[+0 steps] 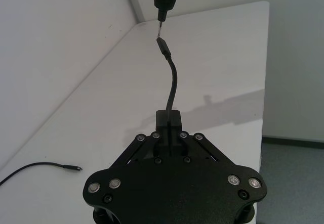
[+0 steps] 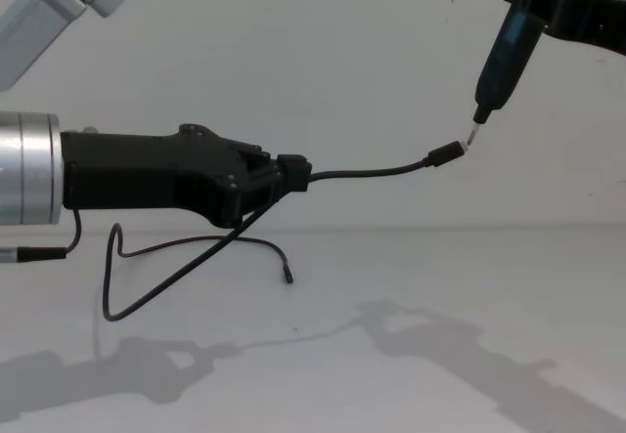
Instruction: Pick up the data cable with the one hand.
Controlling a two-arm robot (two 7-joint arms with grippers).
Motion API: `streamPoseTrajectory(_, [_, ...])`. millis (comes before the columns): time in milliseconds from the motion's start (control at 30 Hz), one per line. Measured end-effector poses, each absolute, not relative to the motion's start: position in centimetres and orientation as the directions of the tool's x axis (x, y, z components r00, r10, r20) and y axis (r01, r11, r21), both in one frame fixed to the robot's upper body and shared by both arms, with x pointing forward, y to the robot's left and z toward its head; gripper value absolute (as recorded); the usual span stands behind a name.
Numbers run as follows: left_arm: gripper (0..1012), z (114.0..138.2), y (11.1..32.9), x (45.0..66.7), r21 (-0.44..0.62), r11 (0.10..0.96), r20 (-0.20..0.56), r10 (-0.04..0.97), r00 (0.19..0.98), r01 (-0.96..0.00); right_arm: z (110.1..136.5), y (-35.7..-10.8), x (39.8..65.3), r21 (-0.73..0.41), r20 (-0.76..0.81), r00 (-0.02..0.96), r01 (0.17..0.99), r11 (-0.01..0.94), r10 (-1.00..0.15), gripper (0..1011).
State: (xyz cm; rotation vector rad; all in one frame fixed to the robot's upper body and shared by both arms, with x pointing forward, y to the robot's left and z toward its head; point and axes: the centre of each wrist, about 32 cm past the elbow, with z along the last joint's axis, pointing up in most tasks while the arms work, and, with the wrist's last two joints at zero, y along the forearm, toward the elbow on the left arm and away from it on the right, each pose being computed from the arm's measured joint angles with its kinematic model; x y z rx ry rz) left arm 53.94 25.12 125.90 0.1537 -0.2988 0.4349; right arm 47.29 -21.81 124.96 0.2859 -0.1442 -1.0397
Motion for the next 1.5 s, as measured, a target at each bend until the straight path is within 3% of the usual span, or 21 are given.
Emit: streamPoseTrajectory(1500, [36, 125.90, 25.12, 53.94, 0.083, 0.896, 0.316, 0.391, 0.864, -0.436, 125.01, -21.63, 47.04, 0.295, -0.018, 0.499, 0.830, 0.473, -0.866, 263])
